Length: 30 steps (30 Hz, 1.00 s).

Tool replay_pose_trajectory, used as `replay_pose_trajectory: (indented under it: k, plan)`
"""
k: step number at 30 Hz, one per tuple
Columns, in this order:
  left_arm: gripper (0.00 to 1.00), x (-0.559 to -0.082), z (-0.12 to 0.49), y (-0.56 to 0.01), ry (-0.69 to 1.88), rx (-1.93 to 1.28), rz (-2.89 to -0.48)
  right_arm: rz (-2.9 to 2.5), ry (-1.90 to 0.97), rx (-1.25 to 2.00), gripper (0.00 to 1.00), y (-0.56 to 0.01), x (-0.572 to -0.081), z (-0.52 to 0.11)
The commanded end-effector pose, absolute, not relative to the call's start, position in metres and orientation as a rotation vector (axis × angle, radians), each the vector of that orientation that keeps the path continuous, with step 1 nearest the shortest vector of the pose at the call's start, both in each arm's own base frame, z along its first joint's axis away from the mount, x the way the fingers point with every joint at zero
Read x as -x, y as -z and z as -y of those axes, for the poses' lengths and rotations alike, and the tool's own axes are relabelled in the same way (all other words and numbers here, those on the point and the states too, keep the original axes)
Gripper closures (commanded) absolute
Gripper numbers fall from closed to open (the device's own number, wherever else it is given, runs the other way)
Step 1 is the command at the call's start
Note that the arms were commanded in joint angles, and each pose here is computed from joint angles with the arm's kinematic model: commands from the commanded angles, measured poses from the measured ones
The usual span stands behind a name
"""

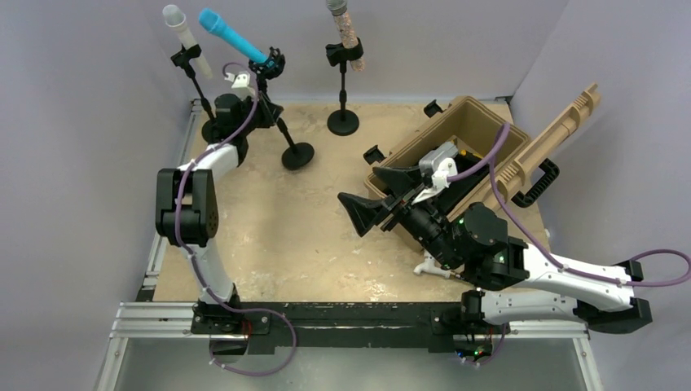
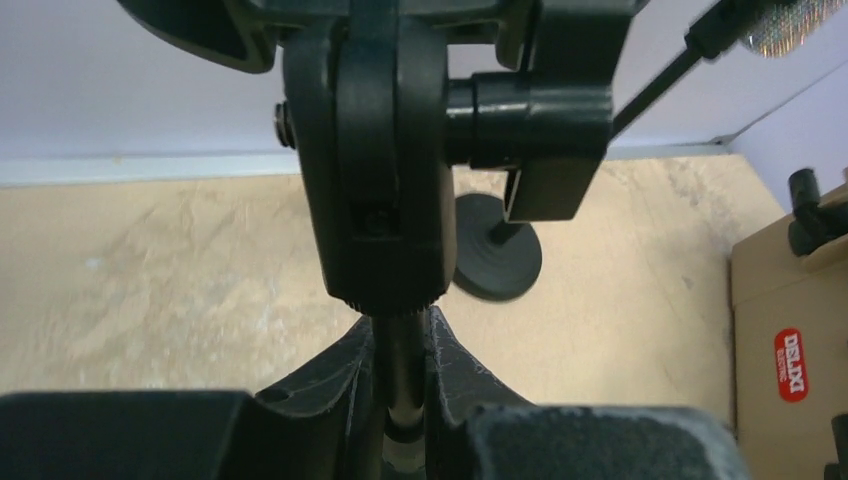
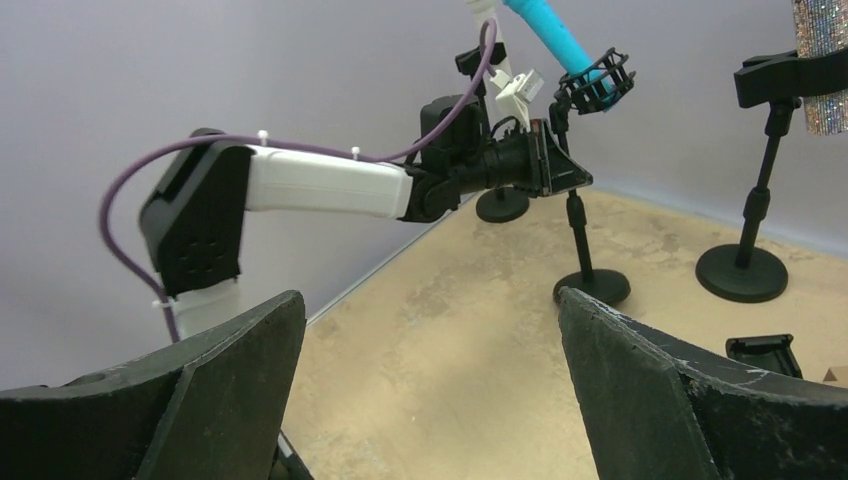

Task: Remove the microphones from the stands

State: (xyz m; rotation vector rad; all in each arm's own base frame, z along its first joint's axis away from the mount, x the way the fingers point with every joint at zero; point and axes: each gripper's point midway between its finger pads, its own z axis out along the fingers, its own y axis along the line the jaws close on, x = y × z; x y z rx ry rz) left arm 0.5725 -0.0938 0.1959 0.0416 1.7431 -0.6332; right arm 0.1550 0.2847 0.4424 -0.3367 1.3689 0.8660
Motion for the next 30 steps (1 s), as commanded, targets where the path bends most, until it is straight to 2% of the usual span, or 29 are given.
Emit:
replay_pose_trajectory:
  k: [1, 12, 30]
  plan:
    - [0.99, -0.54, 0.105, -0.244, 0.443, -0.138, -1.628, -1.337, -0.885, 0.329, 0.04, -0.447, -0.154, -0.288]
    - [1.0, -0.46, 0.114, -0.233, 0.161, -0.146, -1.649, -1.321, -0.899, 0.352, 0.04, -0.441, -0.152, -0.294]
    - [1.0, -0.343, 0.129, -0.206, 0.096, -0.135, -1.563, -1.296, -0.935, 0.398, 0.05, -0.434, -0.146, -0.309]
